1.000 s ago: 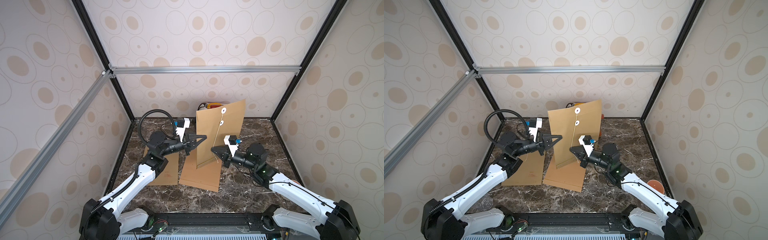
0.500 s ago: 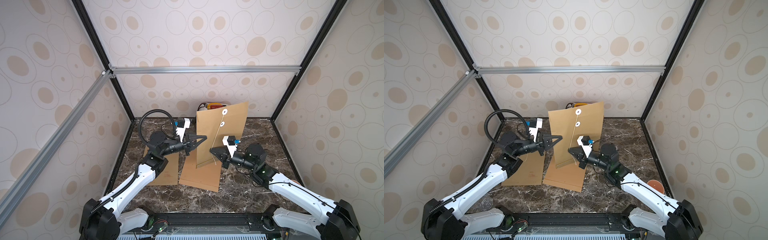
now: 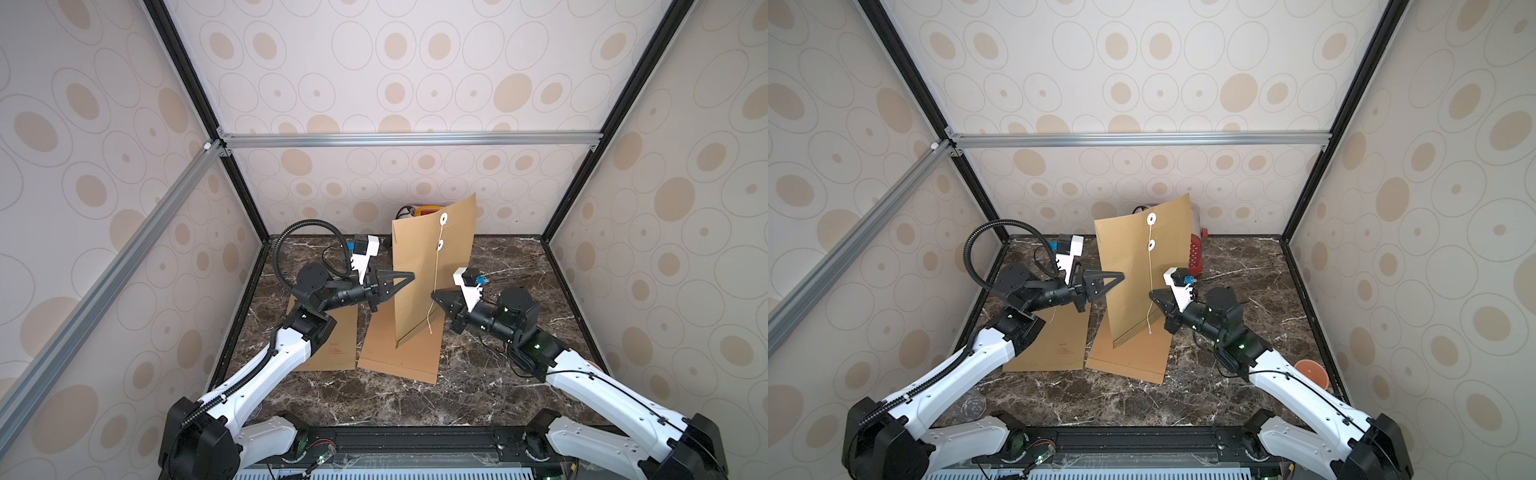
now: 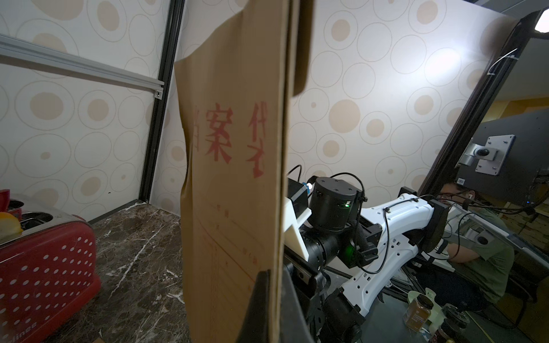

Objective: Close the mouth of the file bag
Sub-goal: Close the file bag.

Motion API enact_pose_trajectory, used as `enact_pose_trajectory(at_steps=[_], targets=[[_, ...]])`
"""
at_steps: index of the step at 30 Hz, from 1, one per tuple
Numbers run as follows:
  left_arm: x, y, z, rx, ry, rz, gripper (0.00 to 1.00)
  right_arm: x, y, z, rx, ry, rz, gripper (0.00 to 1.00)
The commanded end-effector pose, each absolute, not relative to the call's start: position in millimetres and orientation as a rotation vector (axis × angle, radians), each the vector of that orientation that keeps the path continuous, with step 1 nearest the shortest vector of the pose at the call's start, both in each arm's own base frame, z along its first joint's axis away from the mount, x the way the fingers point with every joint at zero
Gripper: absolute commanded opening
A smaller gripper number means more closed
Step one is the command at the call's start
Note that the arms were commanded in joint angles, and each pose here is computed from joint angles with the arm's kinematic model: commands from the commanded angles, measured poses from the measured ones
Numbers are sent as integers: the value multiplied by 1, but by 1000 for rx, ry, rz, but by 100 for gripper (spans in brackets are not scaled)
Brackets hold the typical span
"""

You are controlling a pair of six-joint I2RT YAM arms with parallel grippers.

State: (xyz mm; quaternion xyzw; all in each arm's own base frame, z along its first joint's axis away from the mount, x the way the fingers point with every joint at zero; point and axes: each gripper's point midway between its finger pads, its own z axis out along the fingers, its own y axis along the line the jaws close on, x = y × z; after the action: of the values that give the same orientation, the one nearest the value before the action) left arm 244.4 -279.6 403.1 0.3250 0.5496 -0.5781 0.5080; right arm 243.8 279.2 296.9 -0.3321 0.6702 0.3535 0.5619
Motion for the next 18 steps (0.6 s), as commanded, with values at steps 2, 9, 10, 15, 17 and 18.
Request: enact_pose_trajectory(at_steps=[2, 9, 10, 15, 17, 18], targets=[[231, -275, 435, 822, 1191, -1377, 0, 244, 268, 297, -762, 1631, 811, 0], [235, -278, 421, 860, 1262, -1311, 0, 248, 235, 307, -717, 1704, 662, 0], [235, -279, 421, 866, 1266, -1306, 0, 249, 228, 307, -708, 1724, 648, 0], [231, -282, 420, 883, 1276, -1316, 0, 254, 203, 316, -662, 1773, 655, 0], [230, -283, 420, 889, 1278, -1320, 0, 255, 196, 322, -660, 1782, 652, 0], [230, -283, 420, 891, 1280, -1320, 0, 256, 193, 324, -660, 1787, 644, 0]])
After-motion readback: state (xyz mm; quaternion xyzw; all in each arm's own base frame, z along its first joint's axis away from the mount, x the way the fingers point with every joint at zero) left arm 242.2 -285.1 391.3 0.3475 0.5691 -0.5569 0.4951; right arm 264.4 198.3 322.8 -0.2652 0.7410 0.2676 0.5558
